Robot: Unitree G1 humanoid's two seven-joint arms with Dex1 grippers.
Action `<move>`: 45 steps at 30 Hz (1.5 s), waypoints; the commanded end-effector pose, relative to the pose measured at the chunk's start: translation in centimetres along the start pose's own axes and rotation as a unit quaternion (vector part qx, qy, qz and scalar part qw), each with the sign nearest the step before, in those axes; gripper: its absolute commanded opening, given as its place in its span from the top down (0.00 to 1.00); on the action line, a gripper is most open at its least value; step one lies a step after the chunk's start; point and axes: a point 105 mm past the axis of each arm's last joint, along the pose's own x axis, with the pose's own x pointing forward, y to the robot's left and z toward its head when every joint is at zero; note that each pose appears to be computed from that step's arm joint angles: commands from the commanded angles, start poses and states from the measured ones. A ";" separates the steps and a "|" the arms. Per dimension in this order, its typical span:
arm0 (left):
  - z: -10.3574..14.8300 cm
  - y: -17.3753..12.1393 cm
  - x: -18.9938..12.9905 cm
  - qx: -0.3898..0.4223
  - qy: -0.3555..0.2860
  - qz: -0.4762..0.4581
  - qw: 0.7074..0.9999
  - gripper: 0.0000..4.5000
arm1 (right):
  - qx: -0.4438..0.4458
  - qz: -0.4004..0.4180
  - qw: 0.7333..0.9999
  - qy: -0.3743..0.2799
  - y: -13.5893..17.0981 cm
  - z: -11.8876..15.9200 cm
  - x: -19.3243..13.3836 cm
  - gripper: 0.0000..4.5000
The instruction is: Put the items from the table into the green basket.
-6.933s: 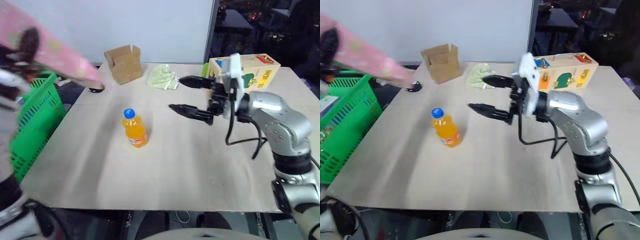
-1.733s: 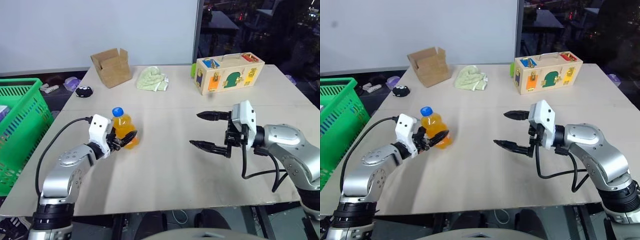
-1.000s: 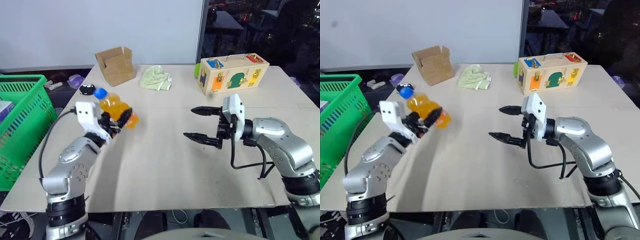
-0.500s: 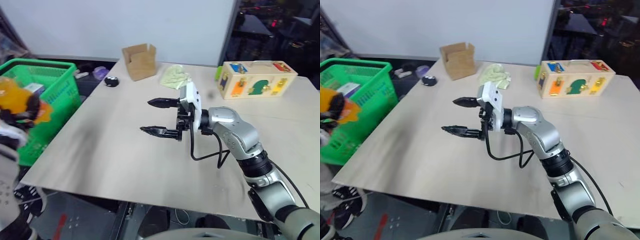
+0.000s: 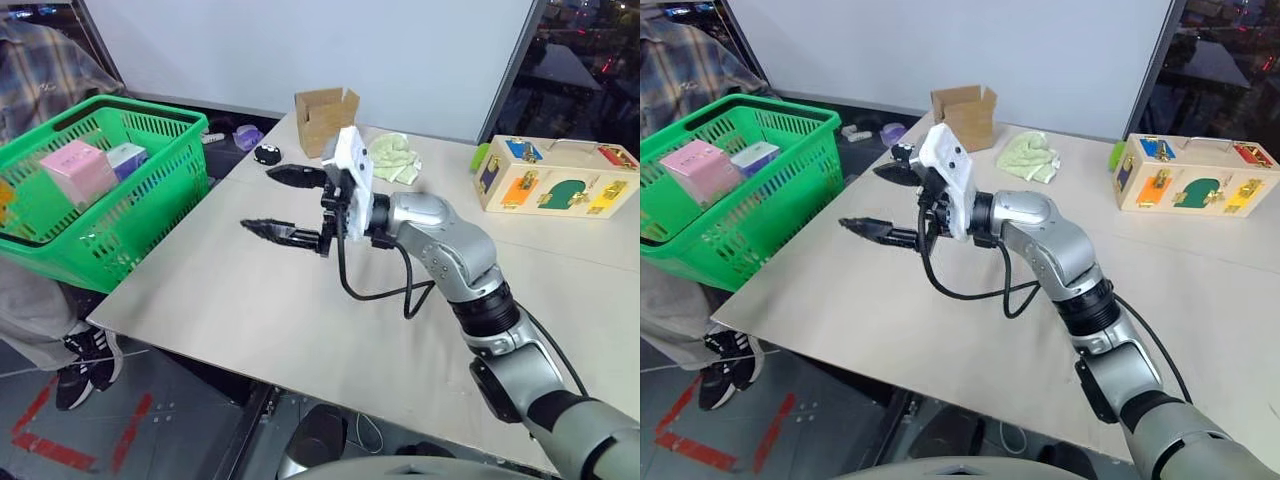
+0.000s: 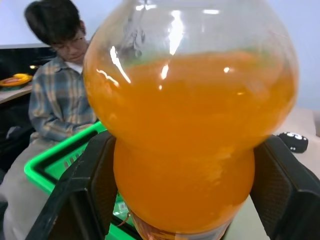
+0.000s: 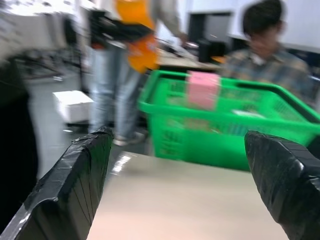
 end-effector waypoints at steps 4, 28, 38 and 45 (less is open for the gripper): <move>3.3 5.0 2.6 0.047 -0.037 0.004 0.998 0.34 | -0.016 -0.079 0.996 -0.039 -1.3 3.6 -0.4 0.00; -3.2 8.0 5.8 0.059 0.034 0.142 0.988 0.00 | -0.047 -0.062 0.993 -0.084 0.1 5.8 -1.0 0.00; -1.6 6.3 5.1 0.000 -0.031 0.025 0.999 0.00 | -0.065 -0.015 0.997 -0.044 0.3 4.0 -2.2 0.00; -0.9 -8.4 2.0 -0.072 -0.066 -0.235 0.967 0.00 | -0.062 -0.082 0.995 0.018 -2.5 1.2 -5.3 0.00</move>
